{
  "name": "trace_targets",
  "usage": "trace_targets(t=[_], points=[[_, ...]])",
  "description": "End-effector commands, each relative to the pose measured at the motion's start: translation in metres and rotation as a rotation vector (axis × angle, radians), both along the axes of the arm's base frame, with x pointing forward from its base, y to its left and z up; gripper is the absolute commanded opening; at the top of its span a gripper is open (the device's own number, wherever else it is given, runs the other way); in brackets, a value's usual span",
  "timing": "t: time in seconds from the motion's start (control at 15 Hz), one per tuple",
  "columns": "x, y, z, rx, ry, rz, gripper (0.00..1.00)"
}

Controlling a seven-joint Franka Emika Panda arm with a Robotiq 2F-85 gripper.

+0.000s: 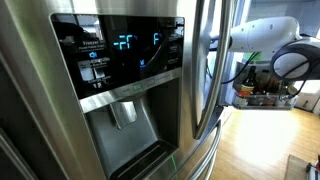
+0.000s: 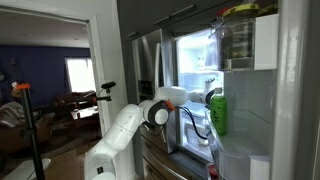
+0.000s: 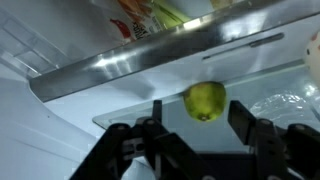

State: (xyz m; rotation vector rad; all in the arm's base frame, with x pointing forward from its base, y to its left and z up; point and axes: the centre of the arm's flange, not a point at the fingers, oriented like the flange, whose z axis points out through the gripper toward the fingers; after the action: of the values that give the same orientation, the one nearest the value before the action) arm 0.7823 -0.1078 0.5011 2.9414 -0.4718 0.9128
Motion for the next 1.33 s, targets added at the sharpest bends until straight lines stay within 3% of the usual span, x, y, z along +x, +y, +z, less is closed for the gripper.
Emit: trace_targets(t=[0.0,0.33,0.67,0.8,0.93,1.27], points=[[0.011,-0.010,-0.004,0.018,0.004,0.015,0.38],[0.013,-0.014,-0.005,0.021,0.012,0.009,0.05],[0.009,-0.019,0.003,0.036,0.013,0.005,0.06],[0.009,-0.020,0.005,0.033,0.002,0.004,0.47],[0.011,-0.020,0.005,0.034,-0.009,0.007,0.55],[0.020,-0.021,-0.003,0.022,-0.009,0.022,0.92]])
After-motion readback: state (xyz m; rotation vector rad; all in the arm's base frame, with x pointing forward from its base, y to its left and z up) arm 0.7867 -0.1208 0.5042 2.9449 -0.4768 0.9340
